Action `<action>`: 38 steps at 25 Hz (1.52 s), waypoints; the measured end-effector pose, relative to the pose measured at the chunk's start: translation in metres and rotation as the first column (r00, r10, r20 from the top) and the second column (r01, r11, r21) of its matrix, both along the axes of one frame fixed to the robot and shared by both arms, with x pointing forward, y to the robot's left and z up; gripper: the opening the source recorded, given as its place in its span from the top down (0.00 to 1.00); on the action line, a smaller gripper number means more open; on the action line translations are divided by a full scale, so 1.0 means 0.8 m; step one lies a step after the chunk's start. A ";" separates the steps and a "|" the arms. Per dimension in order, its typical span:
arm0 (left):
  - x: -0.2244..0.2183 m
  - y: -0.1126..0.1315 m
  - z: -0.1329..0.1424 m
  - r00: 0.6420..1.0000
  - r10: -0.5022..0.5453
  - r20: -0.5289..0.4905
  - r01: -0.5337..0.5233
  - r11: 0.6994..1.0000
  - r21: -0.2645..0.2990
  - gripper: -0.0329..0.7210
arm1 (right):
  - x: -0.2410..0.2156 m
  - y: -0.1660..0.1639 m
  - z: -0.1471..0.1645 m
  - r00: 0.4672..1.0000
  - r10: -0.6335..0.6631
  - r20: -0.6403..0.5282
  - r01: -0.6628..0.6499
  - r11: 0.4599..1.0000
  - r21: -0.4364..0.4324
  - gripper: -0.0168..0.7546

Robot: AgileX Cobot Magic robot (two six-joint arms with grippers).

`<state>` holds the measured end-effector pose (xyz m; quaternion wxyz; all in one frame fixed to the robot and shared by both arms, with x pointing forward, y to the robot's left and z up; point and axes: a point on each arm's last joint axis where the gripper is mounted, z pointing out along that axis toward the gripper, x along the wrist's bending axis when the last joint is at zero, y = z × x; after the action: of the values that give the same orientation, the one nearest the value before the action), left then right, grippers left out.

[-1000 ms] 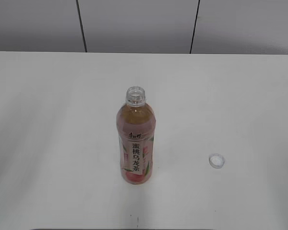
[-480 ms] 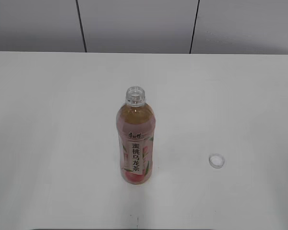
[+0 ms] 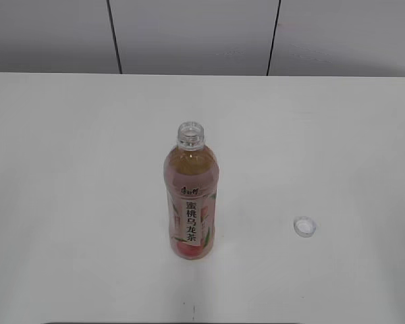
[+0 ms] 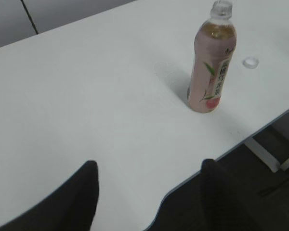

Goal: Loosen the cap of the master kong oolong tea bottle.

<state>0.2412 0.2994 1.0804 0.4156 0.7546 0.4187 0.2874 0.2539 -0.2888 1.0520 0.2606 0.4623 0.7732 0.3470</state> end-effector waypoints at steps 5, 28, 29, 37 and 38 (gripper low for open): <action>0.005 -0.006 -0.010 1.000 -0.019 -0.019 0.018 1.000 -0.026 0.40 | 0.000 0.000 0.000 1.000 0.000 0.000 0.000 1.000 0.000 0.31; 0.004 -0.008 -0.010 0.999 0.034 -0.004 -0.034 0.998 -0.057 0.40 | 0.000 0.000 0.000 1.000 -0.019 0.000 0.019 1.000 0.001 0.31; 0.003 -0.007 -0.010 0.997 0.075 0.000 -0.075 0.995 -0.059 0.40 | 0.000 0.000 0.000 0.999 -0.037 -0.001 0.037 0.999 0.004 0.31; -0.019 -0.004 -0.010 0.926 0.362 0.104 -0.351 0.930 -0.106 0.40 | -0.013 -0.005 0.001 0.978 -0.197 0.072 0.196 0.980 0.032 0.31; -0.019 -0.004 -0.010 0.922 0.372 0.104 -0.361 0.926 -0.106 0.40 | -0.017 -0.006 0.001 0.975 -0.199 0.093 0.196 0.980 0.040 0.31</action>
<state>0.2261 0.2961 1.0722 0.4110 0.6255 0.5380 0.3878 0.2402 -0.2933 1.0530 0.3241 0.5235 0.7044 0.3531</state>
